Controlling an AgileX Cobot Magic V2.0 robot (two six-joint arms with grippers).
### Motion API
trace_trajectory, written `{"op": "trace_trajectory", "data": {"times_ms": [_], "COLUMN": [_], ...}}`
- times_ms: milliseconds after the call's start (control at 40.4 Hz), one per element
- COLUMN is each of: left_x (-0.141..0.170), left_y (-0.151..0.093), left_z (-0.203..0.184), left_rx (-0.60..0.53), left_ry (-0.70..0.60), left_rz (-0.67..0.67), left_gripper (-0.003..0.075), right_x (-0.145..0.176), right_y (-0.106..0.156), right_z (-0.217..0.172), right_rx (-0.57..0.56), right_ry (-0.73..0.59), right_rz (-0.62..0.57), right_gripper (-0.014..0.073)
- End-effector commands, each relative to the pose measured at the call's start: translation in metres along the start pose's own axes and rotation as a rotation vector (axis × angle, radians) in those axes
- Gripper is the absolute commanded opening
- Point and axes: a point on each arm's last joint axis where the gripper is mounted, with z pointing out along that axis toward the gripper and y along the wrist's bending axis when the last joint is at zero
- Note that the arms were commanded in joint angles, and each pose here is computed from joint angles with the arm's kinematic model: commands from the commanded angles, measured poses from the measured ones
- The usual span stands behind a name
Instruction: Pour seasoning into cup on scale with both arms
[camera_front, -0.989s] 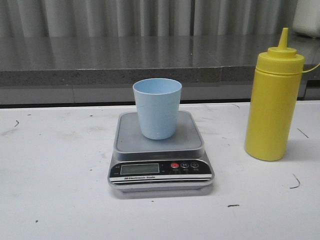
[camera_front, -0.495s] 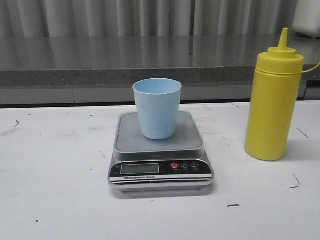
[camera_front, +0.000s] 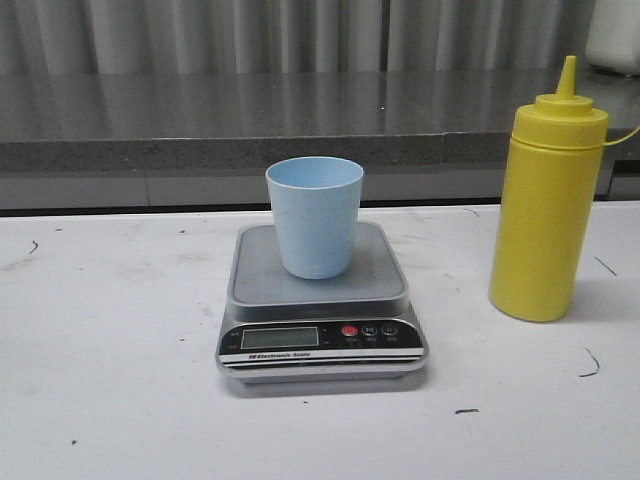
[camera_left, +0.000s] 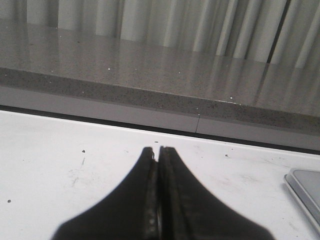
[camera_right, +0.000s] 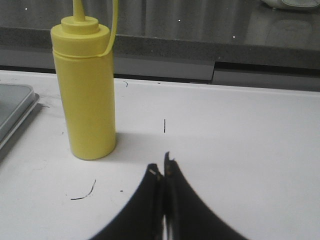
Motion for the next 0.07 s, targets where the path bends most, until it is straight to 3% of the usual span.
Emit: {"op": "trace_trajectory", "data": {"times_ms": [0,49], "left_x": [0.0005,0.0005], "left_y": [0.0006,0.0006], "left_z": [-0.0003,-0.0003], "left_rx": [0.007,0.007], "left_ry": [-0.066,-0.066], "left_rz": [-0.012,-0.012], "left_gripper": [-0.0020,-0.0020], "right_x": [-0.0097,-0.0097], "right_y": [-0.0005,-0.0005], "right_z": [-0.0021,-0.0021], "right_rx": [0.007,0.007], "right_ry": [-0.098,-0.098], "right_rz": [-0.002,-0.002], "right_gripper": [-0.0059,-0.0059]}}
